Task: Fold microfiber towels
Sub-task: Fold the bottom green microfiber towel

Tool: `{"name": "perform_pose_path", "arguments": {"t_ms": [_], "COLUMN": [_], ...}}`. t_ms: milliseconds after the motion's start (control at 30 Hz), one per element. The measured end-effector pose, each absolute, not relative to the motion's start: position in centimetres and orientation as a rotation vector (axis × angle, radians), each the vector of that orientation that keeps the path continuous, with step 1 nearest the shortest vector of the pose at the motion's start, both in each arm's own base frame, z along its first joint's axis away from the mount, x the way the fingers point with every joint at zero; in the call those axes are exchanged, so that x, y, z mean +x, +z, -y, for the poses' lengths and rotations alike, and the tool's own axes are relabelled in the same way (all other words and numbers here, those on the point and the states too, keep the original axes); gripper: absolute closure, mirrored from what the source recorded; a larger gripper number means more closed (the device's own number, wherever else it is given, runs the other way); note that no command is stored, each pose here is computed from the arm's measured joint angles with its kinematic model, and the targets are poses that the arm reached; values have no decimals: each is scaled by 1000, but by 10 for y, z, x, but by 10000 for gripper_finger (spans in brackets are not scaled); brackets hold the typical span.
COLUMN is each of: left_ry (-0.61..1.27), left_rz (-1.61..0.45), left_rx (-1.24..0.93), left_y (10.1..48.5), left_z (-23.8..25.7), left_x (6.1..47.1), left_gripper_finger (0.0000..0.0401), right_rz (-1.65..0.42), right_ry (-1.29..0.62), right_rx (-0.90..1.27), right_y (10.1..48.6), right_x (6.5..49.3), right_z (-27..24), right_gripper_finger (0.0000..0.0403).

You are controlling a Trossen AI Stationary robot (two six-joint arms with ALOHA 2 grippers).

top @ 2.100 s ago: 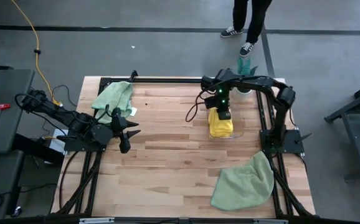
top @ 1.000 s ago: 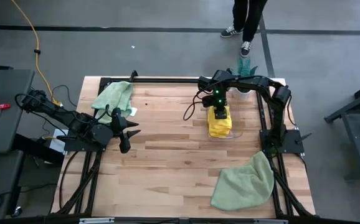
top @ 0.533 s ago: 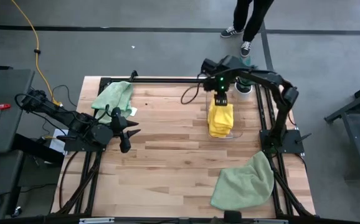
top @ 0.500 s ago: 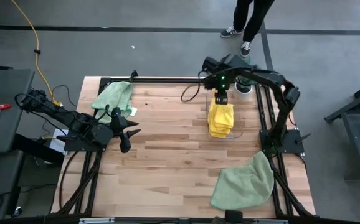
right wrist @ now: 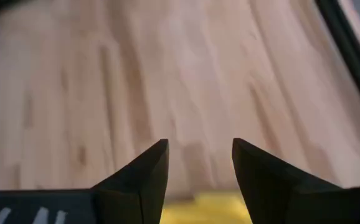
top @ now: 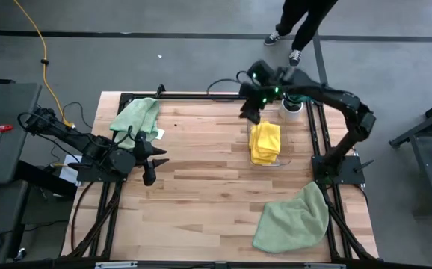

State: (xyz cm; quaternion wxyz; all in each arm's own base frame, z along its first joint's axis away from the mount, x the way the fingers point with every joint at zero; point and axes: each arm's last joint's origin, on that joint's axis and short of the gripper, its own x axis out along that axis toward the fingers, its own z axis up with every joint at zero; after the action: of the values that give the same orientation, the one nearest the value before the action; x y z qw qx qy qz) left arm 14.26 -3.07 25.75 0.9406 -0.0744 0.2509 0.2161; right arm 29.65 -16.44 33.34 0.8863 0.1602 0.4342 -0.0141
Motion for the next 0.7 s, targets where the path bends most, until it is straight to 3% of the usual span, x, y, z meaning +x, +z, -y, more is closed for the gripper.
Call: {"name": "perform_pose_path", "arguments": {"t_ms": [233,500,700], "left_ry": [407,353,321], "left_rz": [-512,-410,-256], "left_rx": [-136,22,22], "left_y": [259,276,296], "left_z": [31,22,5], "left_x": [142,133,122], "left_gripper_finger": [274,274,274], "right_rz": [-623,-261,-235], "right_ry": [-23,-91,-26], "right_rx": [454,414,394], "right_y": [290,312,318], "right_x": [307,310,316], "right_z": [104,39,12], "right_gripper_finger": [233,233,233]}}
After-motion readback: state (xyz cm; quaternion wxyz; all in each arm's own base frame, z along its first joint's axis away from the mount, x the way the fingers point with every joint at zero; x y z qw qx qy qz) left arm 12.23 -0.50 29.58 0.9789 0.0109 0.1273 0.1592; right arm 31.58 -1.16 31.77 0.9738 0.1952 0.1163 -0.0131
